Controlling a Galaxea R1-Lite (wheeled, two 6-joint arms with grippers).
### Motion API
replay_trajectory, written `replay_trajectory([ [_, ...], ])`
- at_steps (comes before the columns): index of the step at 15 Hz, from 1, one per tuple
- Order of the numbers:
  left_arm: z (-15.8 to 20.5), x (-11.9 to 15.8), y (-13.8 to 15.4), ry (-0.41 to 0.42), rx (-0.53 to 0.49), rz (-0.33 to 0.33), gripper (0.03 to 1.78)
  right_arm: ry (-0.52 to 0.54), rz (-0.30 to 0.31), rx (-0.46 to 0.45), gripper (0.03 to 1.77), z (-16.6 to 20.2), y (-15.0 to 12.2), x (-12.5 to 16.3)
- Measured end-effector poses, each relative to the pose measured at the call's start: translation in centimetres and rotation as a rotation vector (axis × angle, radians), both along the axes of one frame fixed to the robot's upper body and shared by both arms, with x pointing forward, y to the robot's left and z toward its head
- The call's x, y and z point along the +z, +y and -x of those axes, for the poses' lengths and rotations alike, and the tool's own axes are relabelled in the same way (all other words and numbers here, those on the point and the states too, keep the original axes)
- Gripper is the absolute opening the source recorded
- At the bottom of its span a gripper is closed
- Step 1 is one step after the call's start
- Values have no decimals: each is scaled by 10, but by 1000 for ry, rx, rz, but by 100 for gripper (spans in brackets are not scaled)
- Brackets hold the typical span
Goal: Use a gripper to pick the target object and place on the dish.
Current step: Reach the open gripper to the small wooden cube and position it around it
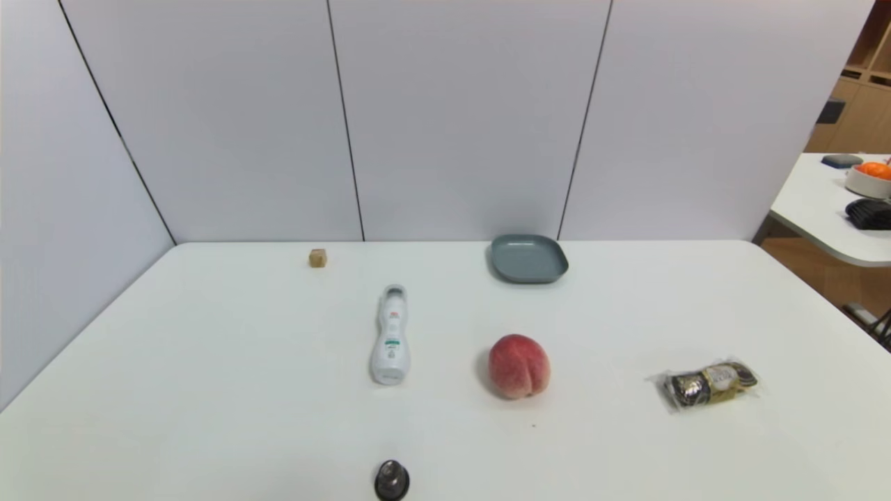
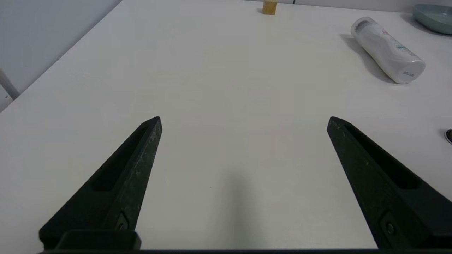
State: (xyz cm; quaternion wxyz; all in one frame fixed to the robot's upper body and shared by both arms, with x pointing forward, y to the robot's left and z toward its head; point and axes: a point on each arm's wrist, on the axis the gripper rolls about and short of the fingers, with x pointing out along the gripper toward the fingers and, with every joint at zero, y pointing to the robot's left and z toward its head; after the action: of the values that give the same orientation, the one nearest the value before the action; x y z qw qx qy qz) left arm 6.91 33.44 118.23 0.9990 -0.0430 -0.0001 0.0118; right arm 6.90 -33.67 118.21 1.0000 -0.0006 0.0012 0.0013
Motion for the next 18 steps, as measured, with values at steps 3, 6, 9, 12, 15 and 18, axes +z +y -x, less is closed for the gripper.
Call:
replay_trajectory([
  [3, 0, 0, 0, 3, 0, -1, 169, 0, 0, 0, 171, 0, 0, 0],
  [6, -1, 0, 0, 12, 0, -1, 169, 0, 0, 0, 171, 0, 0, 0],
  [9, -2, 5, 0, 56, -7, -9, 169, 0, 0, 0, 171, 0, 0, 0],
  [12, -5, 34, -1, 130, -40, -37, 169, 0, 0, 0, 171, 0, 0, 0],
  [15, -22, 71, -2, 241, -78, -78, 169, 0, 0, 0, 171, 0, 0, 0],
  [18, -57, 110, -2, 368, -112, -139, 169, 0, 0, 0, 171, 0, 0, 0],
])
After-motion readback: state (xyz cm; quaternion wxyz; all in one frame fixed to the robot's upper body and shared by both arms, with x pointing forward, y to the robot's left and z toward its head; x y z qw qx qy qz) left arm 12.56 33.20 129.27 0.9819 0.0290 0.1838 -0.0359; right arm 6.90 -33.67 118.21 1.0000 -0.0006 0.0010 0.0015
